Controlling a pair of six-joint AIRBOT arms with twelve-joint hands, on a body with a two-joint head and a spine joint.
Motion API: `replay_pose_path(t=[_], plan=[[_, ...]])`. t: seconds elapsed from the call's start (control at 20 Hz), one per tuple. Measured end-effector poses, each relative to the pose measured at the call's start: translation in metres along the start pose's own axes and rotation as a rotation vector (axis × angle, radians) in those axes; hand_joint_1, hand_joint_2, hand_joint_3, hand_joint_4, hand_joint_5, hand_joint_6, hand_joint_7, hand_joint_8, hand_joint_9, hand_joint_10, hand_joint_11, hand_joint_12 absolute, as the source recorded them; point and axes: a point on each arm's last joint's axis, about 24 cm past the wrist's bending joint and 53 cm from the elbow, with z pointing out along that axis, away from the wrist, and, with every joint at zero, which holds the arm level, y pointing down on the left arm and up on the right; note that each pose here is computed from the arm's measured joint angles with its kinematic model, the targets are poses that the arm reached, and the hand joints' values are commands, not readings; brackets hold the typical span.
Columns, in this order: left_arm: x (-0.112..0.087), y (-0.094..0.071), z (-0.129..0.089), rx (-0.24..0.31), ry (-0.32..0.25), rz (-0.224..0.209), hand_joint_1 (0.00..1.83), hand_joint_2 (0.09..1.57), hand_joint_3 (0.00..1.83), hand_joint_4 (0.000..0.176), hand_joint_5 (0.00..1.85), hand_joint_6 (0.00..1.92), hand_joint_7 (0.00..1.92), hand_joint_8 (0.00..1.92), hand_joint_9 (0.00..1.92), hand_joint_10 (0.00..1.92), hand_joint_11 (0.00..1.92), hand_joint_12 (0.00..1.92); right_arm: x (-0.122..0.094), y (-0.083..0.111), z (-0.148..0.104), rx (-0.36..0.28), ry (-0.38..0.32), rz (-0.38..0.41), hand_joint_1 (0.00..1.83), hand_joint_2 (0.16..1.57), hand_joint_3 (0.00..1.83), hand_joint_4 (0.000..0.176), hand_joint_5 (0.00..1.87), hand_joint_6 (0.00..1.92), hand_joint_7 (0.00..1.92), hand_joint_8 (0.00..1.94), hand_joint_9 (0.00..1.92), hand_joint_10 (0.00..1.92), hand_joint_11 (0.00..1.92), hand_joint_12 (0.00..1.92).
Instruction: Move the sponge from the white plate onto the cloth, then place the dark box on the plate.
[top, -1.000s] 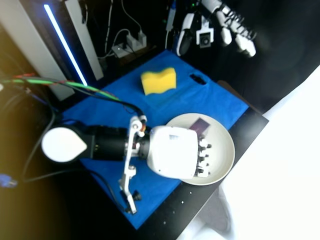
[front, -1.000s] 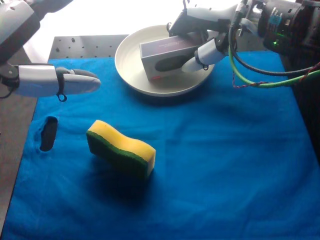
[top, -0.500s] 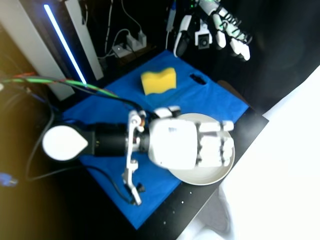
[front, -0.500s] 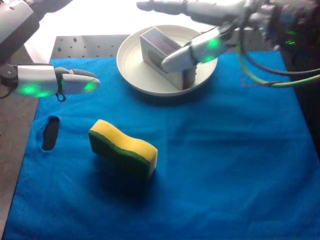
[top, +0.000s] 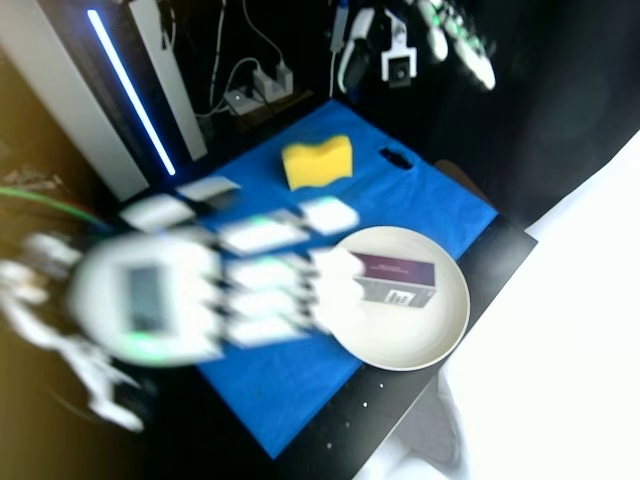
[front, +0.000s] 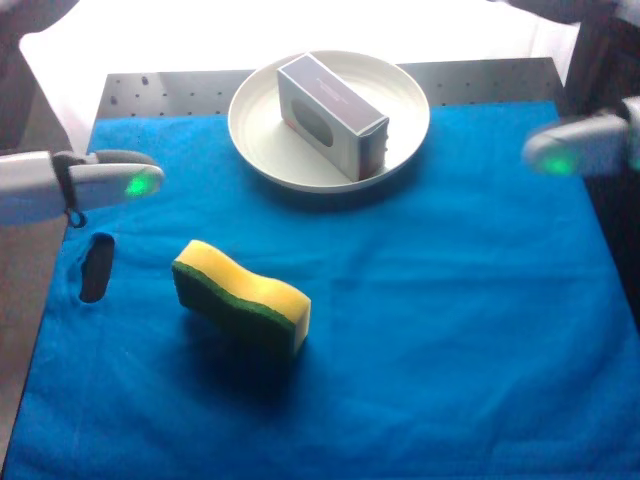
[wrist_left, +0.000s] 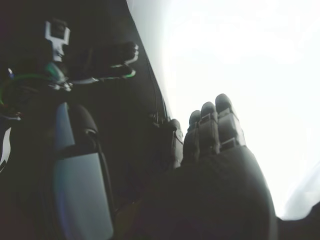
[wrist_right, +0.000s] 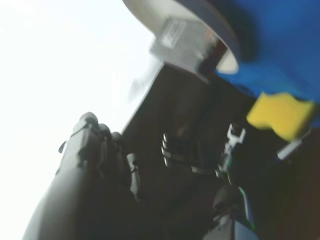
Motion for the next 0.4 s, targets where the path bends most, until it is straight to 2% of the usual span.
replay_pose_path(t=[0.05, 0.1, 0.15, 0.2, 0.25, 0.3, 0.35, 0.4], plan=[[-0.004, 0.002, -0.005, -0.01, -0.023, -0.007, 0.63, 0.9, 0.0, 0.121, 0.12, 0.0, 0.15, 0.0, 0.13, 0.0, 0.0, 0.35, 0.0, 0.003, -0.018, -0.009, -0.027, 0.014, 0.55, 0.96, 0.01, 0.173, 0.11, 0.0, 0.17, 0.0, 0.03, 0.01, 0.0, 0.0], [-0.007, 0.003, -0.01, -0.016, -0.047, -0.015, 0.58, 0.88, 0.0, 0.12, 0.14, 0.0, 0.16, 0.0, 0.15, 0.01, 0.0, 0.52, 0.0, 0.003, -0.033, -0.012, -0.06, 0.041, 0.55, 0.93, 0.0, 0.174, 0.12, 0.0, 0.22, 0.0, 0.08, 0.01, 0.0, 0.0], [-0.01, 0.003, -0.015, -0.019, -0.066, -0.022, 0.56, 0.9, 0.0, 0.11, 0.14, 0.0, 0.16, 0.0, 0.16, 0.0, 0.0, 0.6, -0.003, 0.003, -0.045, -0.022, -0.098, 0.07, 0.56, 0.92, 0.0, 0.145, 0.13, 0.0, 0.23, 0.0, 0.1, 0.01, 0.0, 0.0], [-0.012, 0.002, -0.017, -0.015, -0.075, -0.023, 0.52, 0.92, 0.01, 0.097, 0.13, 0.0, 0.16, 0.0, 0.18, 0.0, 0.0, 0.67, -0.005, 0.002, -0.052, -0.023, -0.121, 0.085, 0.54, 0.95, 0.01, 0.124, 0.18, 0.02, 0.23, 0.0, 0.09, 0.0, 0.0, 0.0], [-0.011, 0.001, -0.019, -0.012, -0.079, -0.025, 0.5, 0.93, 0.01, 0.099, 0.12, 0.0, 0.15, 0.0, 0.17, 0.0, 0.0, 0.63, -0.008, 0.0, -0.057, -0.022, -0.144, 0.096, 0.54, 0.96, 0.01, 0.142, 0.2, 0.02, 0.24, 0.01, 0.09, 0.0, 0.0, 0.0], [-0.012, -0.001, -0.022, -0.007, -0.088, -0.029, 0.42, 0.95, 0.01, 0.096, 0.11, 0.0, 0.14, 0.0, 0.18, 0.0, 0.0, 0.71, -0.01, 0.0, -0.061, -0.025, -0.164, 0.105, 0.55, 0.94, 0.0, 0.159, 0.21, 0.02, 0.25, 0.01, 0.1, 0.0, 0.0, 0.0], [-0.012, 0.001, -0.025, -0.01, -0.095, -0.029, 0.41, 0.95, 0.01, 0.096, 0.11, 0.0, 0.14, 0.0, 0.18, 0.0, 0.0, 0.74, -0.012, 0.001, -0.064, -0.029, -0.174, 0.107, 0.56, 0.94, 0.0, 0.162, 0.21, 0.02, 0.25, 0.01, 0.1, 0.0, 0.0, 0.0], [-0.013, 0.005, -0.028, -0.027, -0.098, -0.032, 0.38, 0.96, 0.01, 0.08, 0.09, 0.0, 0.14, 0.0, 0.19, 0.0, 0.0, 0.81, -0.012, 0.002, -0.065, -0.036, -0.183, 0.114, 0.58, 0.93, 0.0, 0.164, 0.19, 0.01, 0.26, 0.01, 0.1, 0.0, 0.0, 0.0]])
